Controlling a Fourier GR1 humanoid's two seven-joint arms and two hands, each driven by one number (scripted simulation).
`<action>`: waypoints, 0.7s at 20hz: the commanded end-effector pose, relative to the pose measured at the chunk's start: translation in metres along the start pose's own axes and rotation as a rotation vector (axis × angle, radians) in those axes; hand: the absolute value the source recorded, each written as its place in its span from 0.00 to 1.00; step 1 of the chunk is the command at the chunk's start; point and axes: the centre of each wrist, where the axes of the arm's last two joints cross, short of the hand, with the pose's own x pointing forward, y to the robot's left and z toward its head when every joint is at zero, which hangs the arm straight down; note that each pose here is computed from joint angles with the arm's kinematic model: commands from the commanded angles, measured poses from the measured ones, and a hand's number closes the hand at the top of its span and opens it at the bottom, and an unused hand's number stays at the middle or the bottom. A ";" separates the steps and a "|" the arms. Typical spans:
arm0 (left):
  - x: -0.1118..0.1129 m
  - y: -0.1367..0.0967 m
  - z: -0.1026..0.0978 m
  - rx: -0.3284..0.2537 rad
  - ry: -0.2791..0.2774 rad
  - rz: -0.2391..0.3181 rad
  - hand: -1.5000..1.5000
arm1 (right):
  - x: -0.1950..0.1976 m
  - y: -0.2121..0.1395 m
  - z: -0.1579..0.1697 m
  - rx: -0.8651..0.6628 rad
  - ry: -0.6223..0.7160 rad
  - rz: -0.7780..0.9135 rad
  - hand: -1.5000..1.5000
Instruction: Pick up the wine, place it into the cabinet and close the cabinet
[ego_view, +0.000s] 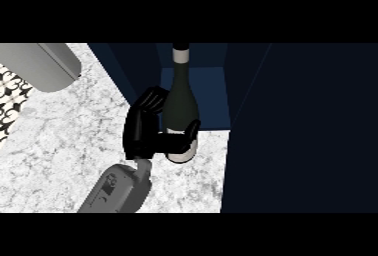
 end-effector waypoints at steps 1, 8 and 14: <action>-0.009 -0.005 -0.005 0.014 0.014 -0.041 1.00 | 0.043 0.001 0.032 0.031 -0.059 -0.068 0.00; -0.048 -0.012 -0.013 0.045 0.042 -0.102 1.00 | 0.028 0.009 0.024 0.036 -0.087 -0.086 0.00; -0.073 -0.005 -0.013 0.039 0.060 -0.110 1.00 | 0.035 0.001 0.027 0.036 -0.067 -0.073 0.00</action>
